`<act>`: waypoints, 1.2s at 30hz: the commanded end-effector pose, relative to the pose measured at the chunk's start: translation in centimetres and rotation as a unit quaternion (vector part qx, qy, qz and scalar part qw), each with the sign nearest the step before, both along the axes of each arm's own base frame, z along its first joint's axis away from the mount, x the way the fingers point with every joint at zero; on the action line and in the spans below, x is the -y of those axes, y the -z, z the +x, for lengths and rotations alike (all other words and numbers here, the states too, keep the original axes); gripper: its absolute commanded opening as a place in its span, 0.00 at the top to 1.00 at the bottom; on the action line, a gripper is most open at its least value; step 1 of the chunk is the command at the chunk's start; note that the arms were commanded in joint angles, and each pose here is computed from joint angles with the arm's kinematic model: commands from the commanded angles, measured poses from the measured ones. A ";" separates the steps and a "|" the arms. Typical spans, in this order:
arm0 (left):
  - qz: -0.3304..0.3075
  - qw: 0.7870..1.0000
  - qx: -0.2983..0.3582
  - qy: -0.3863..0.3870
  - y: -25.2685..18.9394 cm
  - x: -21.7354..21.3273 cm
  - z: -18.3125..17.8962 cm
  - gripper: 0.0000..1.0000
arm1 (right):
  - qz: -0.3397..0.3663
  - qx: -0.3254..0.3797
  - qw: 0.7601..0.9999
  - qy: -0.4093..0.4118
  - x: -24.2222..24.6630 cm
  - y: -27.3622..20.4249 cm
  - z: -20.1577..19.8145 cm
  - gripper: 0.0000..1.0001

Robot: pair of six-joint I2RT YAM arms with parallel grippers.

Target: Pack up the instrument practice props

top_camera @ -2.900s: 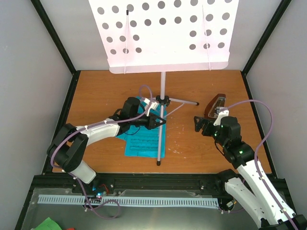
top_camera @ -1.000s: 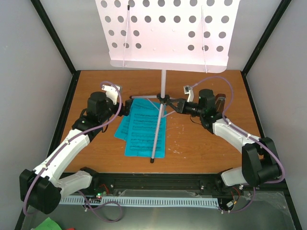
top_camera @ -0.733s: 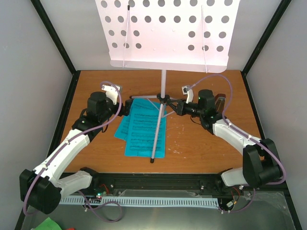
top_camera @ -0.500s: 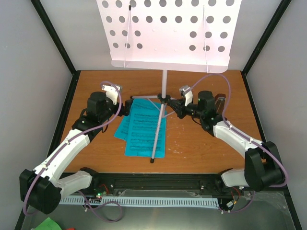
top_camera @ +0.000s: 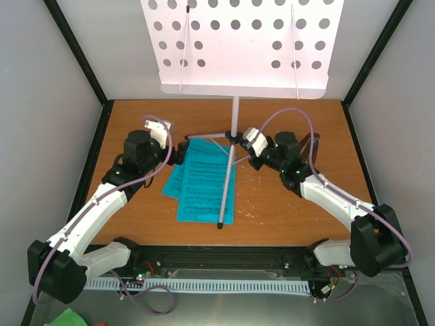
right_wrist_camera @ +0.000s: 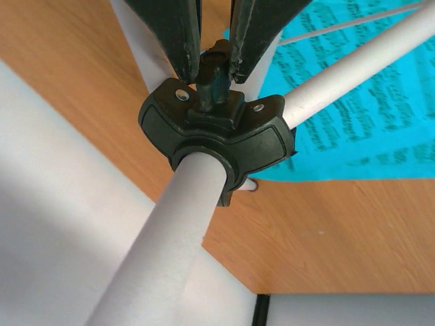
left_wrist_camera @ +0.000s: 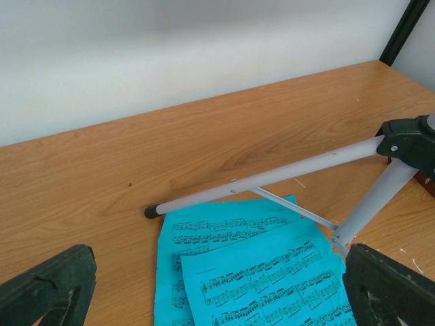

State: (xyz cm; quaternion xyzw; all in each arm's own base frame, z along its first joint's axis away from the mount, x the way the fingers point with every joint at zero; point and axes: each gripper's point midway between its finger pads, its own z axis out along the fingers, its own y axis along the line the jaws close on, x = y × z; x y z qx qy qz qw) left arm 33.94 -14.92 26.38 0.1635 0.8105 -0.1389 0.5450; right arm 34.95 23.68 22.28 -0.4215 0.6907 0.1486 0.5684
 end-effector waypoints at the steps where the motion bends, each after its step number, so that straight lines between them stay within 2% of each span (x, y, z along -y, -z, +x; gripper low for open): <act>1: -0.006 1.000 0.026 0.006 -1.6 0.1 0.0 0.00 | -0.096 0.095 0.990 0.051 1.7 -0.7 1.4 0.96; 4: -0.006 1.000 0.024 0.007 -1.5 0.1 0.0 0.01 | -0.122 0.118 0.984 0.060 1.7 -0.9 1.6 0.96; 6: -0.006 1.000 0.023 0.008 -1.5 0.2 0.0 0.01 | -0.113 0.121 0.984 0.062 1.6 -1.4 1.5 0.93; 10: -0.005 1.000 0.023 0.010 -1.4 0.2 0.0 0.01 | -0.044 0.121 0.990 0.060 1.3 -3.8 0.4 0.70; 15: -0.003 1.000 0.021 0.008 -1.2 0.2 0.0 0.01 | 0.087 0.111 0.986 0.094 2.8 -9.0 -1.7 0.40; 19: -0.005 1.000 0.018 0.011 -1.1 0.3 0.1 0.01 | 0.177 0.048 0.976 0.122 4.0 -10.3 -3.1 0.21; 22: -0.006 1.000 0.018 0.012 -1.1 0.4 0.1 0.01 | 0.210 -0.020 0.968 0.133 4.2 -8.3 -3.7 0.14; 26: -0.007 1.000 0.016 0.011 -1.0 0.4 0.1 0.01 | 0.275 -0.112 0.946 0.126 3.5 -5.8 -4.5 0.05; 29: -0.008 1.000 0.013 0.013 -0.9 0.5 0.2 0.01 | 0.326 -0.179 0.920 0.125 2.7 -4.8 -4.7 0.00; 32: -0.010 1.000 0.010 0.015 -0.8 0.6 0.2 0.01 | 0.377 -0.230 0.885 0.147 2.7 -4.8 -4.0 0.00; 36: -0.012 1.000 0.009 0.017 -0.7 0.7 0.2 0.01 | 0.458 -0.284 0.821 0.190 3.5 -5.0 -3.3 0.00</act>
